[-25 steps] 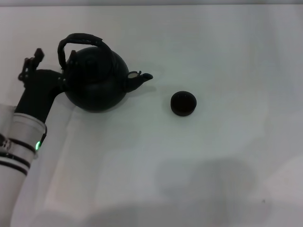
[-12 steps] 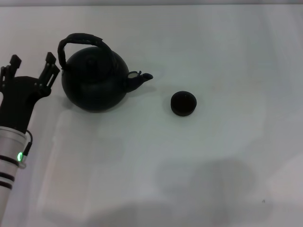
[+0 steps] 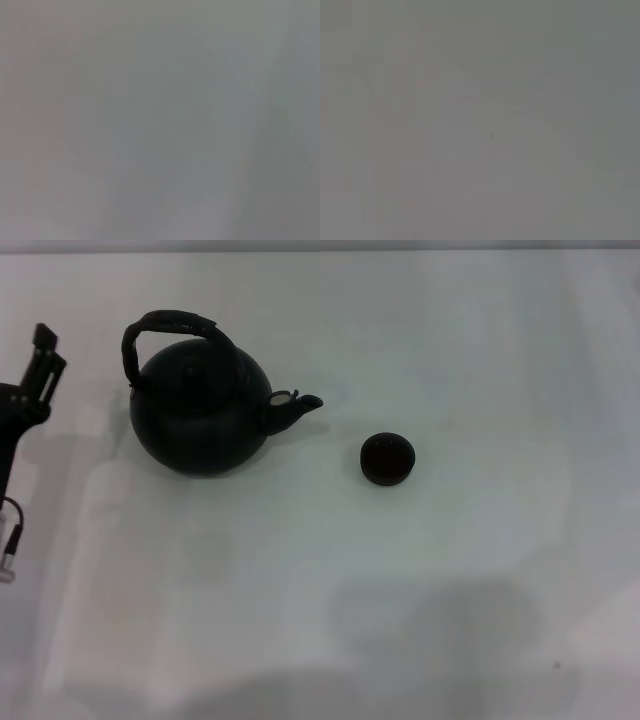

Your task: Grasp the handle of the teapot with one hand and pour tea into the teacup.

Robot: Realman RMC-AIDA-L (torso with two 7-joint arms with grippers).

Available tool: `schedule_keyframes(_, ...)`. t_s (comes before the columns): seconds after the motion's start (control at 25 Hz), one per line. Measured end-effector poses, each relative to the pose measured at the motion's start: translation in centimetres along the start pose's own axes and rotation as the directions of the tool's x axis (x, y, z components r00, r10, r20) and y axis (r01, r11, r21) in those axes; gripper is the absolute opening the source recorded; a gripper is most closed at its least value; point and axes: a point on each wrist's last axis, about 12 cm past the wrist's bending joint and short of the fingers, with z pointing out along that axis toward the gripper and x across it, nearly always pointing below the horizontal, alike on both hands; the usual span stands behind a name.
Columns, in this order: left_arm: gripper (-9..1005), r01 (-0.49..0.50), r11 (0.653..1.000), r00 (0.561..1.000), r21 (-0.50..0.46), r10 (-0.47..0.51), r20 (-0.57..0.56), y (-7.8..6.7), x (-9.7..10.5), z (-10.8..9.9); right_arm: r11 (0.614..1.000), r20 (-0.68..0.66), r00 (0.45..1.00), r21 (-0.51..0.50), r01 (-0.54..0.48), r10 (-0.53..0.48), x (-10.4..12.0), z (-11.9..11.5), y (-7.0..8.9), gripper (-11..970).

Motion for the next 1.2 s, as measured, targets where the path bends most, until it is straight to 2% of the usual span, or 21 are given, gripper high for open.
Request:
schedule_keyframes(0.2,892,-0.005,0.999,1.0,-0.04,0.007,0.031,1.2,-0.6,0.4,1.0,-0.006,1.0,-0.009,0.005,-0.005,0.2,-0.1,0.2,842)
schedule_keyframes(0.6,892,-0.022,0.993,0.997,-0.113,0.031,0.076,2.5,-1.5,1.7,1.0,-0.011,1.0,-0.017,0.007,-0.007,0.3,0.0,0.5,842)
schedule_keyframes(1.2,892,-0.036,0.992,0.998,-0.119,0.042,0.053,2.8,-1.5,3.2,1.0,-0.022,1.0,-0.016,0.004,-0.004,0.7,-0.3,0.5,842)
